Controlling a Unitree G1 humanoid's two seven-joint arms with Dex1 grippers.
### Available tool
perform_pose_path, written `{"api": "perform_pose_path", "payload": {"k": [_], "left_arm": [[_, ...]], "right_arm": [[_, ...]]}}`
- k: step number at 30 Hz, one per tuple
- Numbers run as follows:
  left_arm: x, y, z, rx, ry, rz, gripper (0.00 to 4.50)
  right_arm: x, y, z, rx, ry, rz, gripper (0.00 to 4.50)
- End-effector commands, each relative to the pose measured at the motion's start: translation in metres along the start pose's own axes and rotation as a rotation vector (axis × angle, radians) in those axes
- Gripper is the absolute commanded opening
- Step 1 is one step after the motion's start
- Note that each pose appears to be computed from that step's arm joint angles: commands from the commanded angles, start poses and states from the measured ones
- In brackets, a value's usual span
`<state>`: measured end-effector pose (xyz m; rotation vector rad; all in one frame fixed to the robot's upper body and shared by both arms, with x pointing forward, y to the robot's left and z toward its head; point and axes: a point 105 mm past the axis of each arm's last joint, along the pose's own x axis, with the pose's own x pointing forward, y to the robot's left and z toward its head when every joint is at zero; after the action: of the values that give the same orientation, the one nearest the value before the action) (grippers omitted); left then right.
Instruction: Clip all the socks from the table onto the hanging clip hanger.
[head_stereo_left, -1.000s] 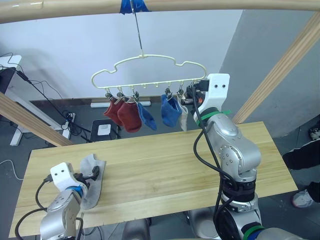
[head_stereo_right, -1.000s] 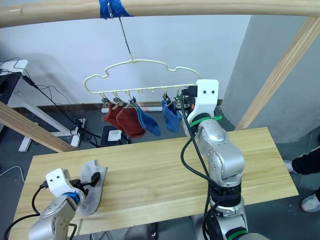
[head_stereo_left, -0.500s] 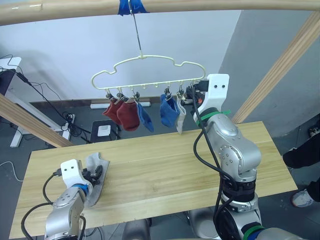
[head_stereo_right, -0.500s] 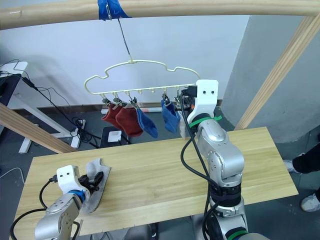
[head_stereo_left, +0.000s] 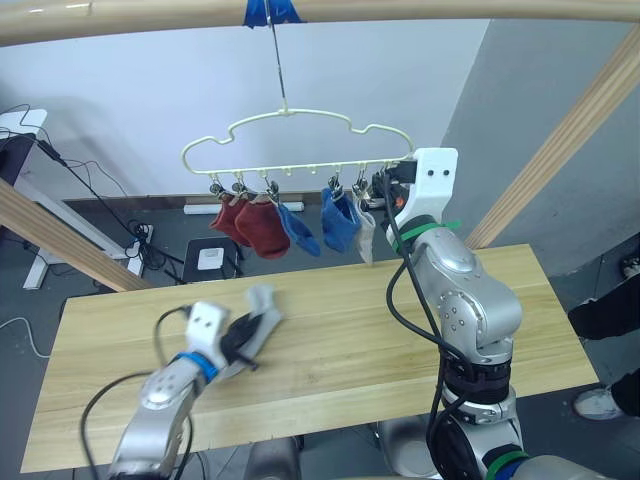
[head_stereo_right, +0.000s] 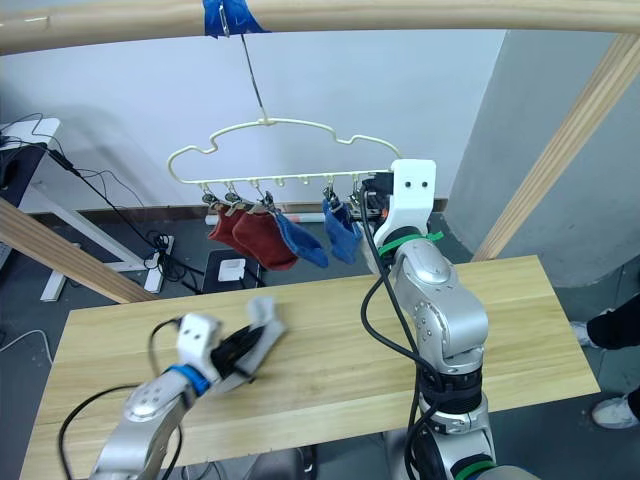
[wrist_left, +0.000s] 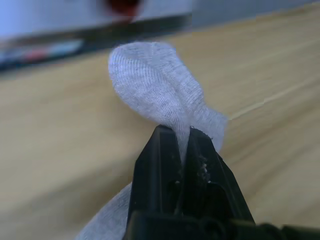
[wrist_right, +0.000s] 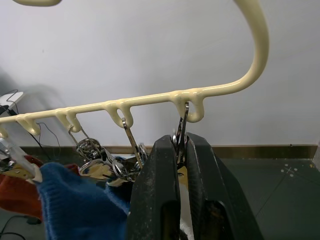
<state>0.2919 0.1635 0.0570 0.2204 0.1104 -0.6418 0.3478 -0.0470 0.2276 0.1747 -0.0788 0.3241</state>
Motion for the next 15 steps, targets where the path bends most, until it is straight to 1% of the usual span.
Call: {"api": "perform_pose_path", "payload": {"k": [1,4,5,8,10,13,15], "left_arm": [[0.014,-0.020,0.038,0.088,-0.117,-0.162,0.01],[0.030,-0.034,0.062,0.124,-0.193,-0.243,0.01],[0.041,-0.040,0.075,0.138,-0.239,-0.266,0.01],[0.066,-0.057,0.103,0.137,-0.327,-0.308,0.01],[0.076,-0.063,0.110,0.126,-0.350,-0.316,0.01],[0.083,-0.066,0.113,0.116,-0.360,-0.310,0.01],[0.093,-0.067,0.118,0.092,-0.373,-0.292,0.01]], "right_arm": [[-0.006,0.007,0.018,0.003,-0.075,0.026,0.00],[-0.006,0.006,0.019,0.001,-0.078,0.019,0.00],[-0.006,0.005,0.019,0.000,-0.081,0.016,0.00],[-0.007,0.004,0.021,-0.002,-0.085,0.011,0.00],[-0.007,0.004,0.021,-0.002,-0.086,0.009,0.00],[-0.007,0.004,0.021,-0.001,-0.086,0.007,0.00],[-0.007,0.004,0.021,-0.002,-0.085,0.007,0.00]]}}
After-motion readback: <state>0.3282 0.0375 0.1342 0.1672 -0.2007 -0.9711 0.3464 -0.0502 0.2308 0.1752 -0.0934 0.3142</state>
